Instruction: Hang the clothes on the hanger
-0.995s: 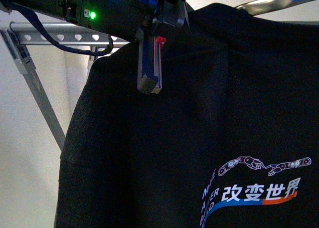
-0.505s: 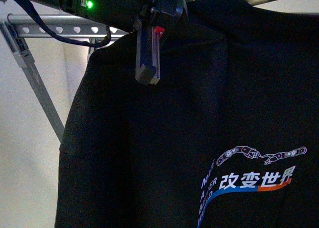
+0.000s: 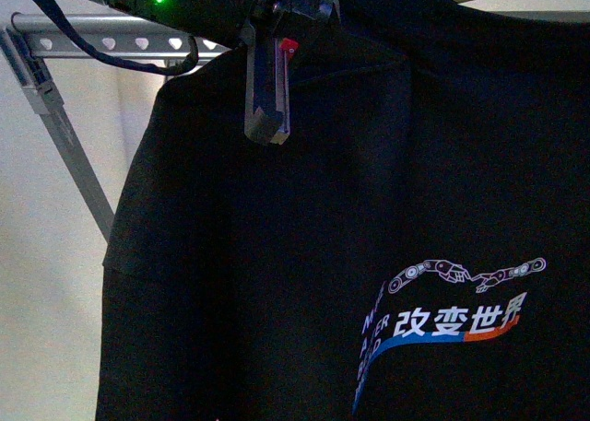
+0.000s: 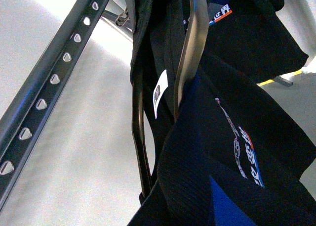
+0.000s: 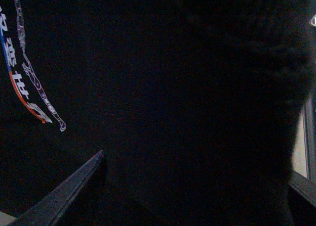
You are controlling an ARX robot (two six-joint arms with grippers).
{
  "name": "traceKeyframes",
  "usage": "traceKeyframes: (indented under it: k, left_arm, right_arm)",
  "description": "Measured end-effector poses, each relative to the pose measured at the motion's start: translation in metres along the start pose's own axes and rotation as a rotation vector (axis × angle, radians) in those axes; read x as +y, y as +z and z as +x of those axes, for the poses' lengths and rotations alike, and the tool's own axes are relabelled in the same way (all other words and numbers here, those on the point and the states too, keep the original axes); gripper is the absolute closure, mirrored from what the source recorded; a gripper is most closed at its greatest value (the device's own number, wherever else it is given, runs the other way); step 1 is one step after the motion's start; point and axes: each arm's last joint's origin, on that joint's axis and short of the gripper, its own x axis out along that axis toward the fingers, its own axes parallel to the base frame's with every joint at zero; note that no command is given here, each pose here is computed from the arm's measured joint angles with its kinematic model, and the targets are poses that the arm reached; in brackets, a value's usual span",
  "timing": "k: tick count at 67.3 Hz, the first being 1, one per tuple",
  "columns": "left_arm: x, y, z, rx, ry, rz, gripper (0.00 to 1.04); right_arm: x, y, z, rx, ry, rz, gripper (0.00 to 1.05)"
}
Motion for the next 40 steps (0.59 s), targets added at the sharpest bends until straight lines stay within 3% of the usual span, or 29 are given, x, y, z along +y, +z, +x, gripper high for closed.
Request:
traceKeyframes:
  k: [13,27,33,40]
  left_arm:
    - [-0.001,-0.001,0.0,0.007,0.002,0.005,1.01]
    - [-0.001,-0.001,0.0,0.005,0.0,0.006,1.01]
    - [-0.001,0.0,0.0,-0.001,-0.003,0.006,1.01]
    - [-0.001,0.001,0.001,-0.014,-0.006,0.011,0.85]
  right_arm:
    - [0.007,-0.009,0.0,-0.013,0.0,0.025,0.63]
    - [0.013,-0.013,-0.01,-0.017,-0.011,0.029,0.92]
    - [0.013,-0.013,-0.014,-0.013,-0.018,0.006,0.95]
    - [0.013,-0.014,-0.018,-0.004,-0.025,0.007,0.95]
